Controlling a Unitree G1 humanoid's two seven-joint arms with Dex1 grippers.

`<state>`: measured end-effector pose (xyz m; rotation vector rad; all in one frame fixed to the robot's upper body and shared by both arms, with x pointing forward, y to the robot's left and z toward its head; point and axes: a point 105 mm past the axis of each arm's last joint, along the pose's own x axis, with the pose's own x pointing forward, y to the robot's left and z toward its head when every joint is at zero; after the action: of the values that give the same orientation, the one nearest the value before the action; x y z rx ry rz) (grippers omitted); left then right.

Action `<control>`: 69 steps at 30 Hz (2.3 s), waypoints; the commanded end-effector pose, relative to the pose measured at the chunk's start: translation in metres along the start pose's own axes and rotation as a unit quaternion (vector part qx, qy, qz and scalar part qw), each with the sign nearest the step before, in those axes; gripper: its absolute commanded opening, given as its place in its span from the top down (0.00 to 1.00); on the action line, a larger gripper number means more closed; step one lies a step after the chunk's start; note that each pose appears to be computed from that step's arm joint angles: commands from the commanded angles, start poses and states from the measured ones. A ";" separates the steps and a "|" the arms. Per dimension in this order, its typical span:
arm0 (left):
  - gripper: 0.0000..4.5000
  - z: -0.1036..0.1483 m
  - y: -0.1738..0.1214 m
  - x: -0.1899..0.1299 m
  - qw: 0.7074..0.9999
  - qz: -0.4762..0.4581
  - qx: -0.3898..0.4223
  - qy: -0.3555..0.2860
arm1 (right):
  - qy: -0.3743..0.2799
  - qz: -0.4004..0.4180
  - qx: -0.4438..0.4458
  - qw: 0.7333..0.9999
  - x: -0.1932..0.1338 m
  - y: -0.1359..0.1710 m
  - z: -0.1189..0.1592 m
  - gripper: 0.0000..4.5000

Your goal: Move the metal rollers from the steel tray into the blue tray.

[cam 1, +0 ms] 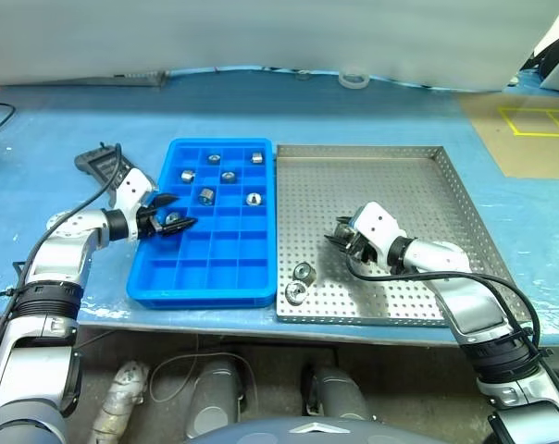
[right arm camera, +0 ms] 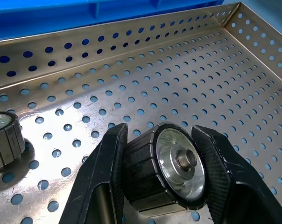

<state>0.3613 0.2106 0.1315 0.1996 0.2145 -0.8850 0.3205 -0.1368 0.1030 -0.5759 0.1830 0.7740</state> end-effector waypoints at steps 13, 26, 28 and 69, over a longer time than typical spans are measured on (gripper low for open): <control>0.09 0.107 -0.094 0.095 0.947 -0.247 -0.124 -0.162 | -0.106 -0.032 -0.125 0.986 -0.012 -0.022 0.088 0.60; 0.09 0.125 -0.111 0.119 0.901 -0.317 -0.219 -0.198 | -0.130 -0.030 -0.161 0.978 -0.017 -0.015 0.112 0.60; 0.09 0.128 -0.114 0.116 0.894 -0.336 -0.218 -0.202 | -0.126 -0.028 -0.160 0.979 -0.018 -0.014 0.110 0.60; 0.44 0.108 -0.149 0.144 0.891 -0.353 -0.240 -0.158 | -0.121 -0.020 -0.179 0.976 -0.012 -0.009 0.111 0.60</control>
<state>0.3459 -0.0130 0.1760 -0.5419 0.2311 -1.5135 0.3166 -0.0922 0.1884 -0.7977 -0.1255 0.8460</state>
